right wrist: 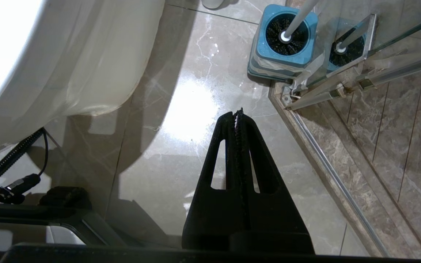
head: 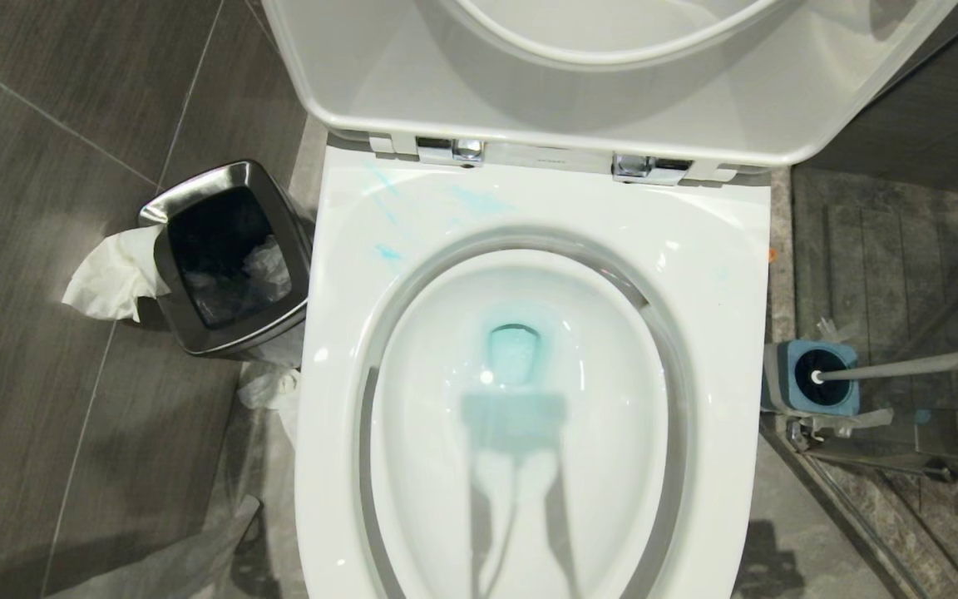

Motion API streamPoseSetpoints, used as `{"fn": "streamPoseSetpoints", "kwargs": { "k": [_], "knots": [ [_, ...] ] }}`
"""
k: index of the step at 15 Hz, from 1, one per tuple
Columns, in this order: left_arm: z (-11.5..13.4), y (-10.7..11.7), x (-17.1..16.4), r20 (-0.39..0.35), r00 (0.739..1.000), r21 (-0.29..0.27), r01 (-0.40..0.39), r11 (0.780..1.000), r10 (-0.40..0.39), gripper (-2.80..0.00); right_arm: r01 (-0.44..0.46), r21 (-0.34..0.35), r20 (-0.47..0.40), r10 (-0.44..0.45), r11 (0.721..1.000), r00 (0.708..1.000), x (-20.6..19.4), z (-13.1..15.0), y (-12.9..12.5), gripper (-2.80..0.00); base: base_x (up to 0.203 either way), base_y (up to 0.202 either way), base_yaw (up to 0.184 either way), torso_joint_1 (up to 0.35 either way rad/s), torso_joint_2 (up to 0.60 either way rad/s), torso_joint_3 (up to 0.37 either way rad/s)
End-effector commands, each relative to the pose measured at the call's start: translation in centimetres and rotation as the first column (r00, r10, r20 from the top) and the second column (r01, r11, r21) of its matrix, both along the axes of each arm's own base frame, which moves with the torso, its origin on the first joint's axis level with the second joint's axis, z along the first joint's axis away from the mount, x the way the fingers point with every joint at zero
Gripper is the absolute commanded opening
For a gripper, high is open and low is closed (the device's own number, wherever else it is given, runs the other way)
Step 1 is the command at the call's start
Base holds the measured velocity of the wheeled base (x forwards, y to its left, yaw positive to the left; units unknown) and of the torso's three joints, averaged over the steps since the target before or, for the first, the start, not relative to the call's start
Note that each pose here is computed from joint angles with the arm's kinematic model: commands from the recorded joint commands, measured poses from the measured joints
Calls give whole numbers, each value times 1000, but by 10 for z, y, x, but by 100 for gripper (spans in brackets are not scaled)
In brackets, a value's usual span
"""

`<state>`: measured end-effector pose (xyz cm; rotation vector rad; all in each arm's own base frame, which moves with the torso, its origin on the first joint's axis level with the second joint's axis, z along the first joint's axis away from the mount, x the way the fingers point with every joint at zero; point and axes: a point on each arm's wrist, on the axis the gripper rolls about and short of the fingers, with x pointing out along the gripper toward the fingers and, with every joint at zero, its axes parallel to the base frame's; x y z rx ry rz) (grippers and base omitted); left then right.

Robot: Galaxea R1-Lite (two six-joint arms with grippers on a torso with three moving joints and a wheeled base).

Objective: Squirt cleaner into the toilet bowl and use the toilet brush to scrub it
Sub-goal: Flush the toilet

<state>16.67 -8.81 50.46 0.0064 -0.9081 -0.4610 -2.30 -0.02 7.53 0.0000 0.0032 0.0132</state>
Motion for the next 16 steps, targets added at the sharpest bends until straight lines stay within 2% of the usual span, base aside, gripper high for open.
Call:
{"fn": "streamPoseSetpoints", "kwargs": {
  "k": [1,7,12,16],
  "knots": [
    [-4,-8,17,13,1000,-15,-9,1000,9,-280,-1,0,-1,1,1000,1000,0,0,0,-280,0,0,0,0,0,0],
    [-12,-15,29,-21,1000,6,-3,1000,3,-280,-1,0,-1,1,1000,1000,0,0,0,-280,0,0,0,0,0,0],
    [-31,-29,55,-90,996,45,6,999,-2,-280,-1,0,-1,1,1000,1000,0,0,0,-280,0,0,0,0,0,0],
    [-35,-38,74,-99,995,48,10,999,-5,-280,-1,0,-1,1,1000,1000,0,0,0,-280,0,0,0,0,0,0]
  ]
}}
